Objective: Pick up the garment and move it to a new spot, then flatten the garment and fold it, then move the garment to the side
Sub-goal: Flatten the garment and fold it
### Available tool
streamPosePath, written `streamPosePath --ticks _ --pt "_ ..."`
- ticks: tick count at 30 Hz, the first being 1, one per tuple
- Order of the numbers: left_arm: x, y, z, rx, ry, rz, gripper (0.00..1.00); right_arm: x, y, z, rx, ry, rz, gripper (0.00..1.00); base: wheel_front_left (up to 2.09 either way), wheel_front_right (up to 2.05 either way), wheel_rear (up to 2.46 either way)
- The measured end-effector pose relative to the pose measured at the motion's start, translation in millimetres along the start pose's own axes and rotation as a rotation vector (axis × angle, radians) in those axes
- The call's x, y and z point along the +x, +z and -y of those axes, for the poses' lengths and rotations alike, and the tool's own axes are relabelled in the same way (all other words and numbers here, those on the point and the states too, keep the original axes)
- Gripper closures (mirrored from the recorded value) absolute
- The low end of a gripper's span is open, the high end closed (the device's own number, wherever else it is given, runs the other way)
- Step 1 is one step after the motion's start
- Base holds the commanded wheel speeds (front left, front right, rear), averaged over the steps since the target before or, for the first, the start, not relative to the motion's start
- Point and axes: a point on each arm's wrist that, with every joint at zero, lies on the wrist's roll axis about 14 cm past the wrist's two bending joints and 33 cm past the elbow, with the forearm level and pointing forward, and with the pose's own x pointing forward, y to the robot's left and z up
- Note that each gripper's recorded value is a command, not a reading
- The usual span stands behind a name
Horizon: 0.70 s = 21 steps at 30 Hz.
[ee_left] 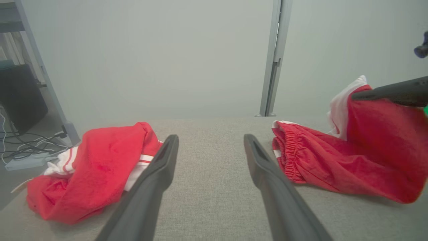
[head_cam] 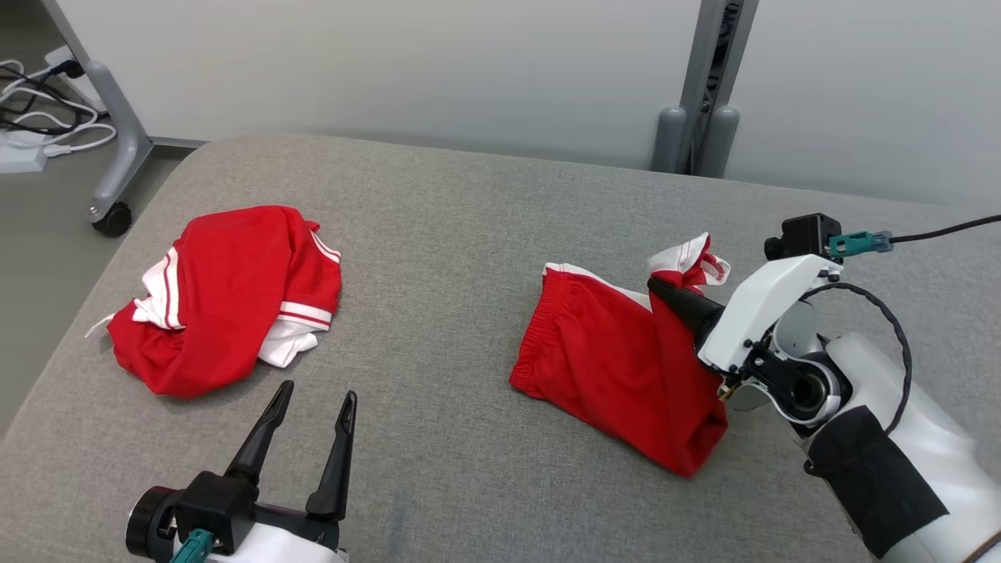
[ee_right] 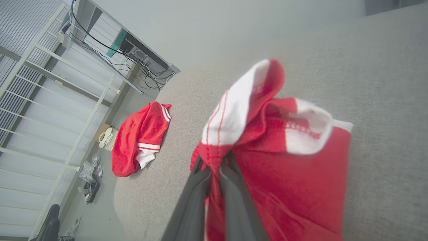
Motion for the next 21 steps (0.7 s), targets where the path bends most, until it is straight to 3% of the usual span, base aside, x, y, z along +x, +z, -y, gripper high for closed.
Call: streamPosePath --ticks 21 --pt "-5 0 -8 -0.014 0.048 -0.005 0.00 63 -31 -16 0.043 -0.040 -0.058 1.00 0.00 0.00 0.00"
